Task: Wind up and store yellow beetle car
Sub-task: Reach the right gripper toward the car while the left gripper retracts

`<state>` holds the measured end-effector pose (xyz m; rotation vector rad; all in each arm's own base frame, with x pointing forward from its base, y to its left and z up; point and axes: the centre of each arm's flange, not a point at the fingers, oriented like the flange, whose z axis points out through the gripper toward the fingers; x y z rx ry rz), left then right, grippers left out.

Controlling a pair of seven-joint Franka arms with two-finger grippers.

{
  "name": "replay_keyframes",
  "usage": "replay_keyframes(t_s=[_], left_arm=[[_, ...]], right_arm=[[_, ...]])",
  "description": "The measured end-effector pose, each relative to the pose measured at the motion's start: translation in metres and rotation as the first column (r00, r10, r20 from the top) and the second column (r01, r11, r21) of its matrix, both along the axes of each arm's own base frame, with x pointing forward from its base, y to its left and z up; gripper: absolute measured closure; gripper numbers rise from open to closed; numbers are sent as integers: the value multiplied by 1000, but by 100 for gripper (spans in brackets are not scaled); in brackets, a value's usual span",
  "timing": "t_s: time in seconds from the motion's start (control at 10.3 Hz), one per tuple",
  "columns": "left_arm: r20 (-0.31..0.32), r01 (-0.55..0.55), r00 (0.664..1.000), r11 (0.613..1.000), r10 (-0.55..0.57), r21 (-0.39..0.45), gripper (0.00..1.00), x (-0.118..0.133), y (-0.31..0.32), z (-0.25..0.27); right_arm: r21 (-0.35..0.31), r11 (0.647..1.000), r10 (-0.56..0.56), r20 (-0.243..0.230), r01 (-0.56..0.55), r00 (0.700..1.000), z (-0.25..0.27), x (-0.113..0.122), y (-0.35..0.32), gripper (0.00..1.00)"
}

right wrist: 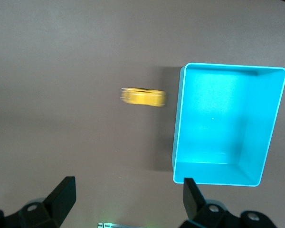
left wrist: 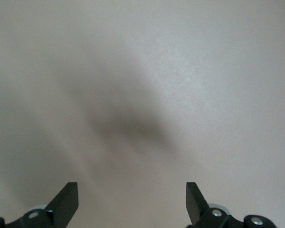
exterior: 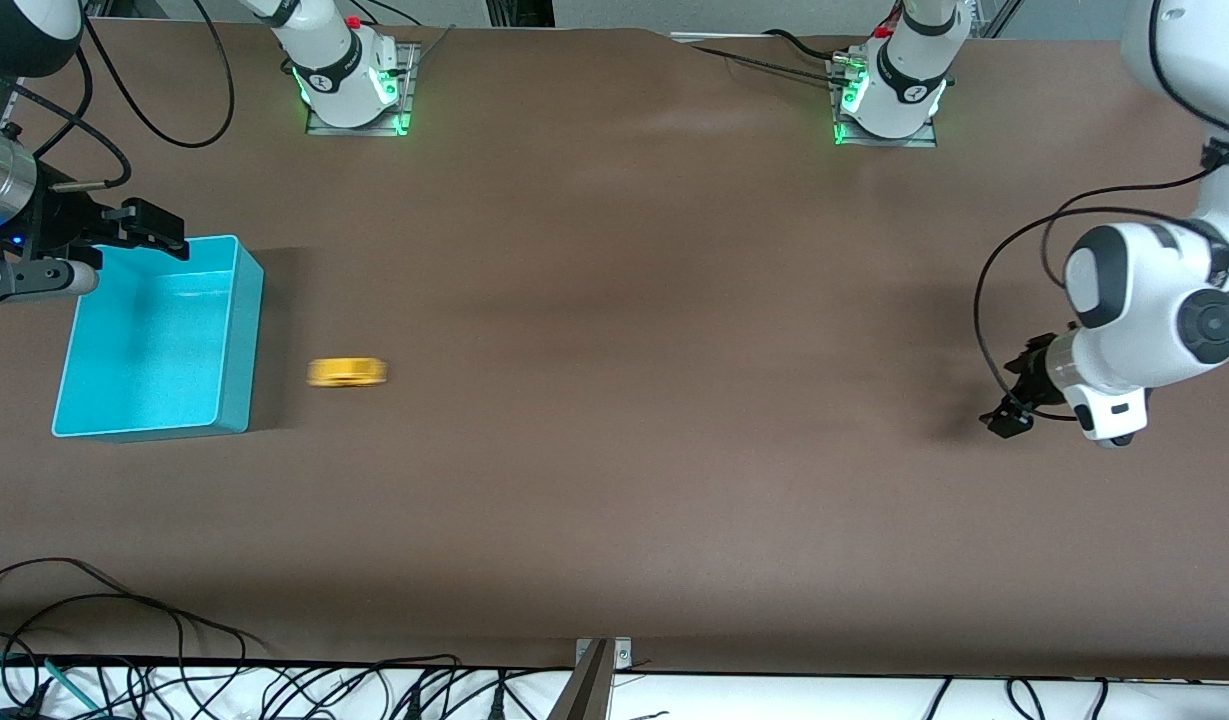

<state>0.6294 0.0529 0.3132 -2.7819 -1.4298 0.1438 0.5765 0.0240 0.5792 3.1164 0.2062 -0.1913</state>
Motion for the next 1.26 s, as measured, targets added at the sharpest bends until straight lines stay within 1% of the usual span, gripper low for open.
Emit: replay_keyframes(t_s=[0.19, 0.48, 0.68, 0.87, 1.07, 1.16, 1.26], left_arm=[[-8, 107, 994, 994, -107, -12, 0, 6, -2, 26], [4, 253, 968, 967, -253, -31, 0, 17, -18, 52], [7, 362, 932, 931, -363, -43, 0, 20, -20, 64], [-2, 446, 894, 893, -447, -62, 0, 22, -25, 80], [5, 539, 842, 839, -540, -74, 0, 25, -26, 100], [15, 566, 824, 822, -566, -72, 0, 27, -25, 110], [24, 578, 816, 813, -578, -66, 0, 30, -24, 121]], right_arm=[[-2, 1000, 1, -9, -1, 1000, -6, 2, 0, 0], [-2, 1000, 4, -10, -4, 1000, -9, 6, 2, 0], [-3, 1000, 13, -10, -13, 1000, -12, 9, 7, 0], [0, 999, 49, -13, -49, 999, -18, 13, 28, 0], [5, 996, 92, -20, -92, 996, -29, 16, 54, 0], [10, 993, 120, -20, -120, 993, -38, 16, 69, 0], [18, 986, 167, -33, -167, 985, -51, 14, 82, 0]])
